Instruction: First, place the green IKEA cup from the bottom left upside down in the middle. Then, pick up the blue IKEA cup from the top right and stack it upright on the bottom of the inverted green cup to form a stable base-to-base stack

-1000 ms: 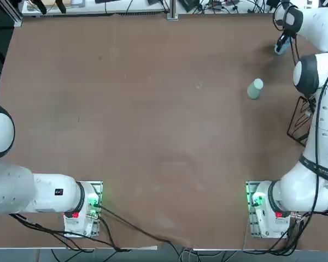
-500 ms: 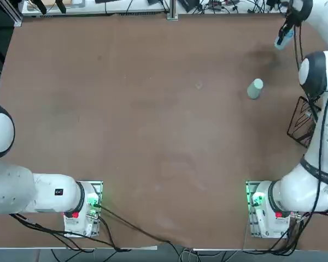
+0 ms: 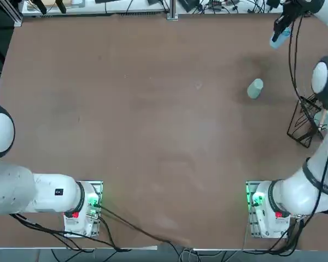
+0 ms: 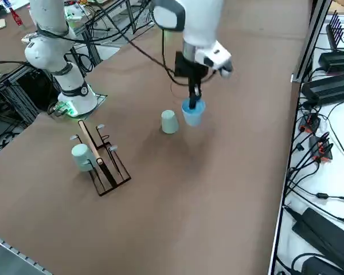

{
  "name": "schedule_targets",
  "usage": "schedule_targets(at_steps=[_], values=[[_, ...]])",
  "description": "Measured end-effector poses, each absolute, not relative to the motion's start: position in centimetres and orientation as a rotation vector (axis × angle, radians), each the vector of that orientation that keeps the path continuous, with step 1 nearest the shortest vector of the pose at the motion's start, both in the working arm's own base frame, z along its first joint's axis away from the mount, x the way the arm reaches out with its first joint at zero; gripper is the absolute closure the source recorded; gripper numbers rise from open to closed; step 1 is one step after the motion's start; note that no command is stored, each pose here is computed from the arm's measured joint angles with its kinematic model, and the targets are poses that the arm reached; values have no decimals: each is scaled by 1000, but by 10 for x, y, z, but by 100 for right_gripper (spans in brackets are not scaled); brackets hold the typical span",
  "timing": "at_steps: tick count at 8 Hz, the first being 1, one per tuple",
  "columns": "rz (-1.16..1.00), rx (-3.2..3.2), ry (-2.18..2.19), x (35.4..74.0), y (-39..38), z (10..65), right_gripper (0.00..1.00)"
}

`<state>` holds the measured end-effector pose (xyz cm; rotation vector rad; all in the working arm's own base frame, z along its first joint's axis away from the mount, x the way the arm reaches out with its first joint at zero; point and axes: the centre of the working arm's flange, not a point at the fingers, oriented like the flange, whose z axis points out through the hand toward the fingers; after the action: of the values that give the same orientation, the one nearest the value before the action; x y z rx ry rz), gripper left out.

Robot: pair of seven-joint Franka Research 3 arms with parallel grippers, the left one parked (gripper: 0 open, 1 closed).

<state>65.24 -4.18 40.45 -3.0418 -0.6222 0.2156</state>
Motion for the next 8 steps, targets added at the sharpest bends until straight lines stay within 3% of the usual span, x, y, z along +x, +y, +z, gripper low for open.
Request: schedule_targets(at_steps=[5, 8], values=[[194, -3156, -326, 572, 20, 407, 97], [141, -3160, -261, 544, 21, 370, 97]])
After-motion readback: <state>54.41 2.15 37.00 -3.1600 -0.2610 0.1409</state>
